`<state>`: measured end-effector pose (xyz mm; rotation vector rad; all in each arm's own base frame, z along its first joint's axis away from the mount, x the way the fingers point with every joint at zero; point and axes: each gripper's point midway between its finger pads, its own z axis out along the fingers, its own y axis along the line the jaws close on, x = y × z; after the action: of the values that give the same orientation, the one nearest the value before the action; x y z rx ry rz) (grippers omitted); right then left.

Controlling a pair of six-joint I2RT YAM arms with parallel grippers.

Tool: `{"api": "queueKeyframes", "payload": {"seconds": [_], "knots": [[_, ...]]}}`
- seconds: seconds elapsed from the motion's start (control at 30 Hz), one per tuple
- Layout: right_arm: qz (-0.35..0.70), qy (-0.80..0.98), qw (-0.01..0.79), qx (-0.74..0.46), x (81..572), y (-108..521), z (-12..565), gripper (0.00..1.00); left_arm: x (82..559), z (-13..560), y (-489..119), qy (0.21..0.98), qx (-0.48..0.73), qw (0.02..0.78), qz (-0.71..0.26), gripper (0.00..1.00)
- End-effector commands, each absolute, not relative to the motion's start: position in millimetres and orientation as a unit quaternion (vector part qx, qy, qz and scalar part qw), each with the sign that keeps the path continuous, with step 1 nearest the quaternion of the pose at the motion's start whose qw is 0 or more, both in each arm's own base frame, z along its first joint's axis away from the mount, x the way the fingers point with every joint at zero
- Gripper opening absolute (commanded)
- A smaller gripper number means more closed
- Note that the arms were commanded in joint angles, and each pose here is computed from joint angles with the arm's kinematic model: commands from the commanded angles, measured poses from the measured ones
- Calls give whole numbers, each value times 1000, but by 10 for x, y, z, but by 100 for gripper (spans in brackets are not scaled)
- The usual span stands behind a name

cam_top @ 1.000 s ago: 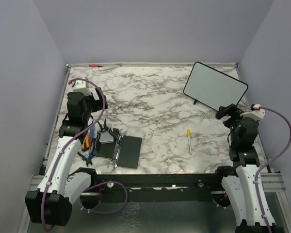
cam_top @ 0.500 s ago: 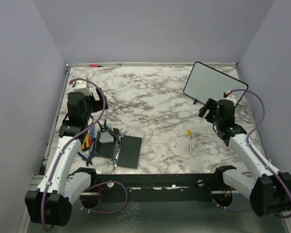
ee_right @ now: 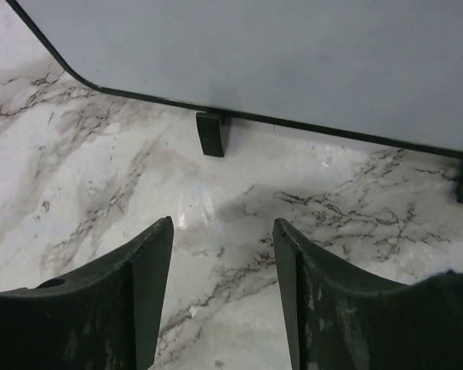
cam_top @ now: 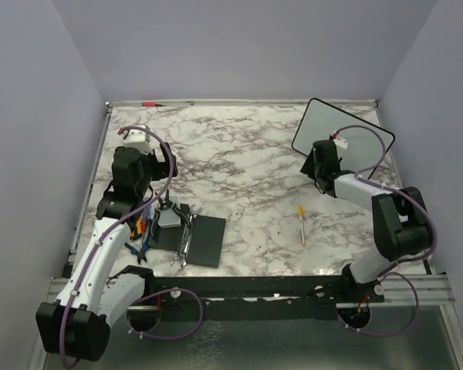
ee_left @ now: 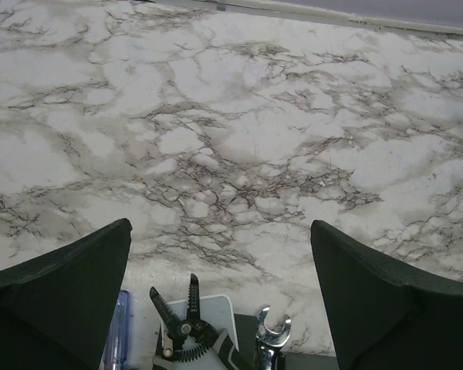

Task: Write a sentence on the whiteboard
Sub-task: Move the whiteboard to the center of the board.

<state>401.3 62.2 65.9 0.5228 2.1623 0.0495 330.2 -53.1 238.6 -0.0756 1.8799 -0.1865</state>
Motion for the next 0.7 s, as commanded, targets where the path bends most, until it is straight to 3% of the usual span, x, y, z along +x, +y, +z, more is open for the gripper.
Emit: {"api": "queueKeyframes", "payload": {"seconds": [0.0, 0.67], "knots": [[4, 849, 476, 228, 4317, 595, 690, 56, 3252, 2290, -550, 814, -23, 576, -71, 99], [-48, 848, 471, 238, 4607, 504, 314, 37, 3256, 2242, -599, 819, -14, 570, -68, 99]]}}
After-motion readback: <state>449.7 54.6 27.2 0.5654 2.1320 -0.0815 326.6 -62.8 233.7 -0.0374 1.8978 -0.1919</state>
